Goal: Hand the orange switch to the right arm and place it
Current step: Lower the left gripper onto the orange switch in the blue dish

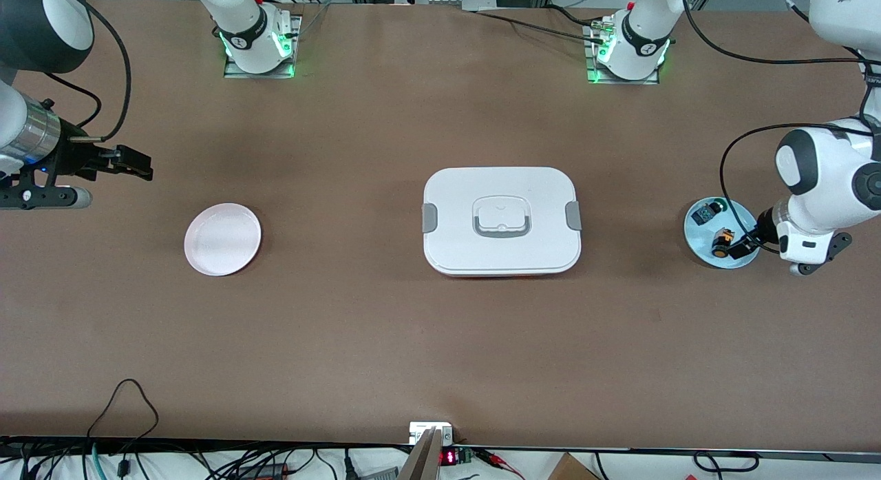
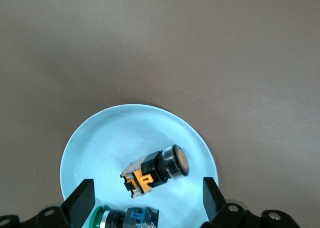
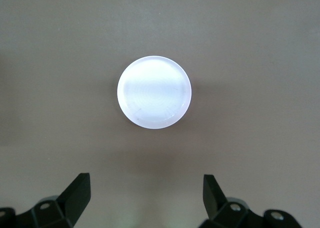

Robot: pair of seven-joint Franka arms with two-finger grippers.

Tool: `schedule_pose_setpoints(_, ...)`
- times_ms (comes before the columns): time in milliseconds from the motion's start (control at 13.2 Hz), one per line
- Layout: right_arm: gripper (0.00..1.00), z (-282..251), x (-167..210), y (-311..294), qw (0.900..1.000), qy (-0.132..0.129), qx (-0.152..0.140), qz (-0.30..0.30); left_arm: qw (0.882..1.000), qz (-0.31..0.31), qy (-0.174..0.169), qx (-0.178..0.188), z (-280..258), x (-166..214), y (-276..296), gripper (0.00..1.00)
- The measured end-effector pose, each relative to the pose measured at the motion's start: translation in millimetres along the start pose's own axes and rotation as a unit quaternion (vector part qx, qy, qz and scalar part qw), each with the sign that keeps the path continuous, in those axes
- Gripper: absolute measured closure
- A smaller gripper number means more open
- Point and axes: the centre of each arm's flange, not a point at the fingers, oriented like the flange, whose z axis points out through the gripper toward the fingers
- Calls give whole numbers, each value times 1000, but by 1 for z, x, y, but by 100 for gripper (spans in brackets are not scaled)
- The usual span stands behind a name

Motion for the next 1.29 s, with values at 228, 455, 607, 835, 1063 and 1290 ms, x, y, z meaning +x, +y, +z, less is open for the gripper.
schedule_pose_setpoints(228,0,0,0,-2,1000,0,0,-3,999,-31,23,-33,4,7,-3,4)
schedule_pose_setpoints(455,0,0,0,-9,1000,-2,-1,-8,997,-52,25,-47,19,5,-7,4)
schedule_pose_setpoints(607,0,3,1,-8,1000,-4,-1,-8,997,-58,25,-45,29,6,-13,4)
schedule_pose_setpoints(835,0,7,3,-8,1000,-8,-1,-7,996,-72,19,-48,38,6,-15,4)
schedule_pose_setpoints(1063,0,7,3,-6,1000,-8,-1,-5,996,-77,15,-48,45,5,-16,4)
schedule_pose_setpoints(1290,0,7,3,-9,1000,-7,1,-8,996,-79,17,-47,53,5,-16,4)
